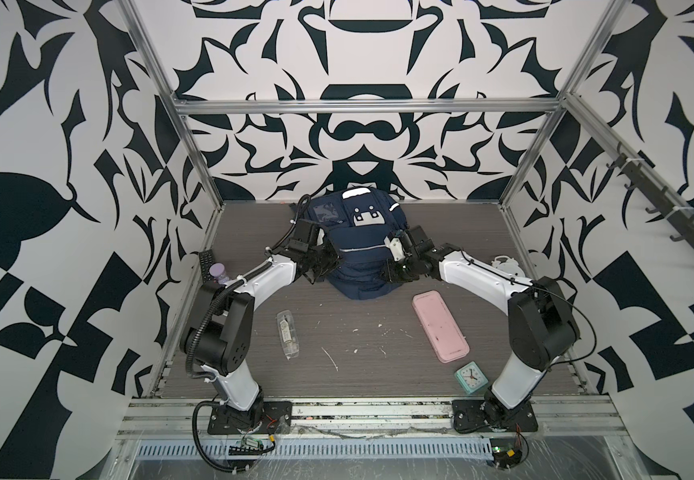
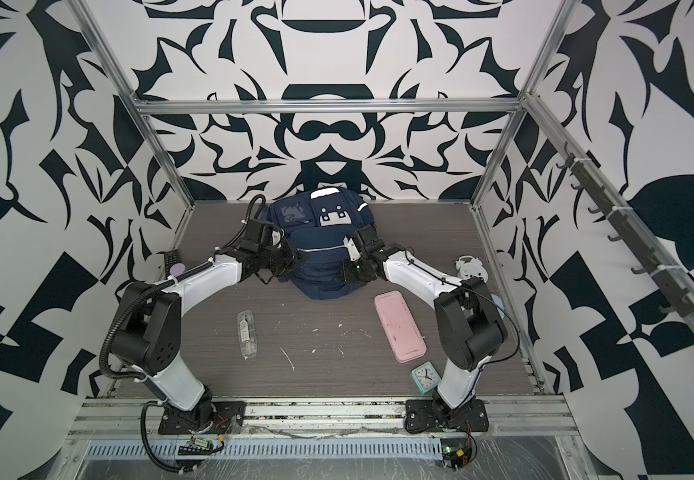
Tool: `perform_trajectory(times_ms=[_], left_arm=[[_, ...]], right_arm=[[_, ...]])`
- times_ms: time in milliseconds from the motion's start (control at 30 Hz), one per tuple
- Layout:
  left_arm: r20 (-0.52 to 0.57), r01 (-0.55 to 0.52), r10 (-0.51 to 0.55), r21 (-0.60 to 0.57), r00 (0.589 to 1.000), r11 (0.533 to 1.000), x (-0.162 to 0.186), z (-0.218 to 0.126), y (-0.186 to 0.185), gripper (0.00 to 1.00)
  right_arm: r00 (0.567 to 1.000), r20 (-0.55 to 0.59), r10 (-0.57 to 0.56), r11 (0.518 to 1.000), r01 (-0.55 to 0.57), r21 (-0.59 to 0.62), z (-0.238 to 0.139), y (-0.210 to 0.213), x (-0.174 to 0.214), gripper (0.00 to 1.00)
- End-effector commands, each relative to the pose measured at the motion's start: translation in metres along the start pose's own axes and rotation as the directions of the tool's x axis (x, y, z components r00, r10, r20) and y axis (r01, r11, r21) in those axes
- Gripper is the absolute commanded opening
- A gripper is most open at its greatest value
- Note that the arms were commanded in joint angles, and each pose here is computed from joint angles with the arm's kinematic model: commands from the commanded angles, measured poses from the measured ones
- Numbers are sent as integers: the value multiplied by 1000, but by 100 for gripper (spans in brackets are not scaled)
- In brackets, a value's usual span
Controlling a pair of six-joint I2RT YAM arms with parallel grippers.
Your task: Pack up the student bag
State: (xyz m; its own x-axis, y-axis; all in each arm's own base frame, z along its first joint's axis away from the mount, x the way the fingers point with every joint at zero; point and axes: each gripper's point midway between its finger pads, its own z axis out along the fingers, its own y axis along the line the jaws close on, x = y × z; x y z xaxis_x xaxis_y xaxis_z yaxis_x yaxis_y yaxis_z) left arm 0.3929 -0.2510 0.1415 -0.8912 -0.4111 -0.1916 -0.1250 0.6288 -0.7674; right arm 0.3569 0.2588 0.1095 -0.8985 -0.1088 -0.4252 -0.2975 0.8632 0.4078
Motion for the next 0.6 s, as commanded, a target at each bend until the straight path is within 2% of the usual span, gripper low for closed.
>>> perform_trajectory(times_ms=[0,233,567], left_arm=[[49,-61,52,190,997,980,-13,-29,-58,0],[67,-57,40,293,997,954,-20,-50,-78,0],[59,-39,22,299,998,954,-21,-49,-70,0]], right_arm=[[999,48,-2,1000,3,-25,-8,10,-15,43],[995,104,-1,1000,4,-26,-12,13,-29,42],[985,171,18,999,-9,-52,-34,23,-42,37]])
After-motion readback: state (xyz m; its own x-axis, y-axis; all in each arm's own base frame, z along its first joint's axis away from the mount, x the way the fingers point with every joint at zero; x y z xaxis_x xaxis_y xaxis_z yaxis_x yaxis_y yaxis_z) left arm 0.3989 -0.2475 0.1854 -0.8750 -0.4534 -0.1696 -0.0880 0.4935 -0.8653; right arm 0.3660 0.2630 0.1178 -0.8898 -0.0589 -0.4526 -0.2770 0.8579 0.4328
